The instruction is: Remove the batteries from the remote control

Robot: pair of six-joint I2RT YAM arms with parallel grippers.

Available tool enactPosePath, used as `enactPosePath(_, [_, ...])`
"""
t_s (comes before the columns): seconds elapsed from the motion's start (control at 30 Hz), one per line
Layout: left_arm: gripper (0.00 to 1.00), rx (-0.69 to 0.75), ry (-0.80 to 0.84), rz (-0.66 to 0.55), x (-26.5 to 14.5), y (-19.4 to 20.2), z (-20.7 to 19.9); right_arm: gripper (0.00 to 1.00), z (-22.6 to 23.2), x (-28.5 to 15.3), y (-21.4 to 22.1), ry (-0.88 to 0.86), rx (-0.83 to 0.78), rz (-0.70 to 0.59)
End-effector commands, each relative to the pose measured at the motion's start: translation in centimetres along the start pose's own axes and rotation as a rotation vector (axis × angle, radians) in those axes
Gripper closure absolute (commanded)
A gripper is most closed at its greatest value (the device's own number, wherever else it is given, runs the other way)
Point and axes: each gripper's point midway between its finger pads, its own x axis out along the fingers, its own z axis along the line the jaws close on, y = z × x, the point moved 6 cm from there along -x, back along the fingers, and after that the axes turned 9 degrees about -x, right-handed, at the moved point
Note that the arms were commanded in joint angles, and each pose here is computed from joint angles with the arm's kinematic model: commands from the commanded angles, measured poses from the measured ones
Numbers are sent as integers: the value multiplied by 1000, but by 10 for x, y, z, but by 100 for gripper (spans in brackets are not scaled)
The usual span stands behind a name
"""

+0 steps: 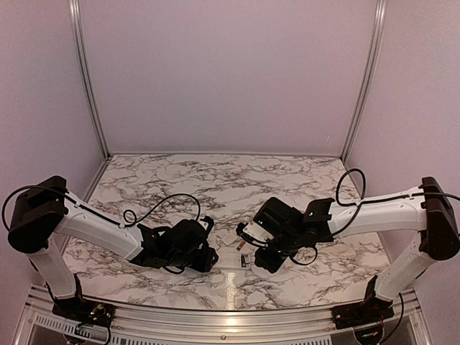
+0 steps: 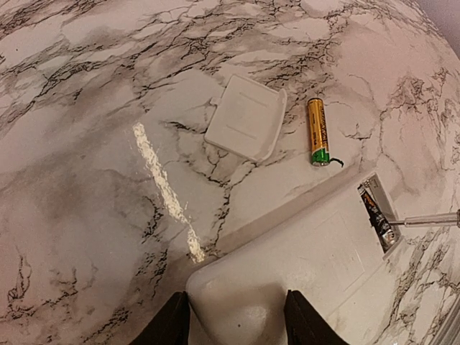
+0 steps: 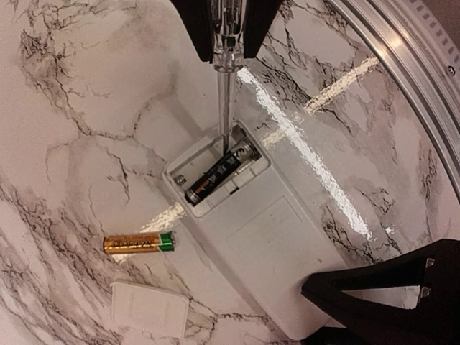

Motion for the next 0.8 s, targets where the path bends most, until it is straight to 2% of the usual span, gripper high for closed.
enactPosePath(0.0, [53, 41, -35, 69, 6, 17, 8, 100, 9, 15, 9, -64, 11, 9])
enactPosePath(0.77, [54, 49, -19, 66, 6, 16, 6, 100, 15, 20, 9, -137, 87, -177])
